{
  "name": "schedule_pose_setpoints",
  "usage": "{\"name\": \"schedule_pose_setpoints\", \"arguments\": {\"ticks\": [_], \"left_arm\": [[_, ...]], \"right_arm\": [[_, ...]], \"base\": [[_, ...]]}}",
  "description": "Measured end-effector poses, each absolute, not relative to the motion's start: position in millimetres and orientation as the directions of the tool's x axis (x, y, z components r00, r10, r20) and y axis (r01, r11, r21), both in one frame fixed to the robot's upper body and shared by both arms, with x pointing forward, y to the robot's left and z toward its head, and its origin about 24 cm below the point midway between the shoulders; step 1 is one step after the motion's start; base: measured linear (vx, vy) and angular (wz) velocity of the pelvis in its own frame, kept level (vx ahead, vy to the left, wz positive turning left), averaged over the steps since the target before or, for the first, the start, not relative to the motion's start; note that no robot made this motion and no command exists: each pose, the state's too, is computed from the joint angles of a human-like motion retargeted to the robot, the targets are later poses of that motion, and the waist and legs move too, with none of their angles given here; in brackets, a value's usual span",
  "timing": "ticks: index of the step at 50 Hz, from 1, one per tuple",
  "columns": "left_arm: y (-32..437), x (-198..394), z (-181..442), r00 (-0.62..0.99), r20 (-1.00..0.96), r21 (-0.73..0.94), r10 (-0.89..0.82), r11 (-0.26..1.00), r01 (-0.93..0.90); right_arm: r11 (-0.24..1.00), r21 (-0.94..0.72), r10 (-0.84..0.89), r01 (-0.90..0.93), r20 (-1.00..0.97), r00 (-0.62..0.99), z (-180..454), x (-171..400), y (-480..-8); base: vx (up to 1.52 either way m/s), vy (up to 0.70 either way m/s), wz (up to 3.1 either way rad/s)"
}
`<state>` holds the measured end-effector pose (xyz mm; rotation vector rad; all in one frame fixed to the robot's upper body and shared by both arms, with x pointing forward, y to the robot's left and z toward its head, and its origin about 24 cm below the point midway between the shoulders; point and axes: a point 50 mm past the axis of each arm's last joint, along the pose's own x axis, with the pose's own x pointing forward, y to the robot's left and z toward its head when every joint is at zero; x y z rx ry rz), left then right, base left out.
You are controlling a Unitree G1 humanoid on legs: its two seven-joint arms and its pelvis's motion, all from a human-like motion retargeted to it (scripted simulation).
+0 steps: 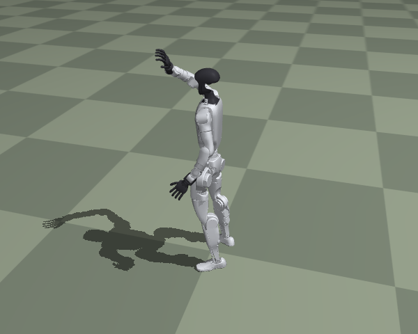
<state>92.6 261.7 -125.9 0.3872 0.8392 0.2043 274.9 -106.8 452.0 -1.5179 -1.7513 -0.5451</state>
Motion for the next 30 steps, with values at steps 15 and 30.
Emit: {"name": "schedule_pose_setpoints", "arguments": {"ticks": [15, 30], "left_arm": [[261, 76, -133, 0.604, -0.717, 0.422, 0.349, 0.906, -0.022], [259, 56, -142, 0.519, -0.783, 0.409, 0.343, 0.913, 0.013]], "right_arm": [[0.024, -0.398, 0.746, 0.917, 0.618, 0.248, 388, 312, -123], [0.302, -0.124, 0.344, 0.945, 0.939, 0.014, 458, 291, -153]], "base": [[0.0, 0.01, 0.12], [0.0, 0.0, 0.03]]}}
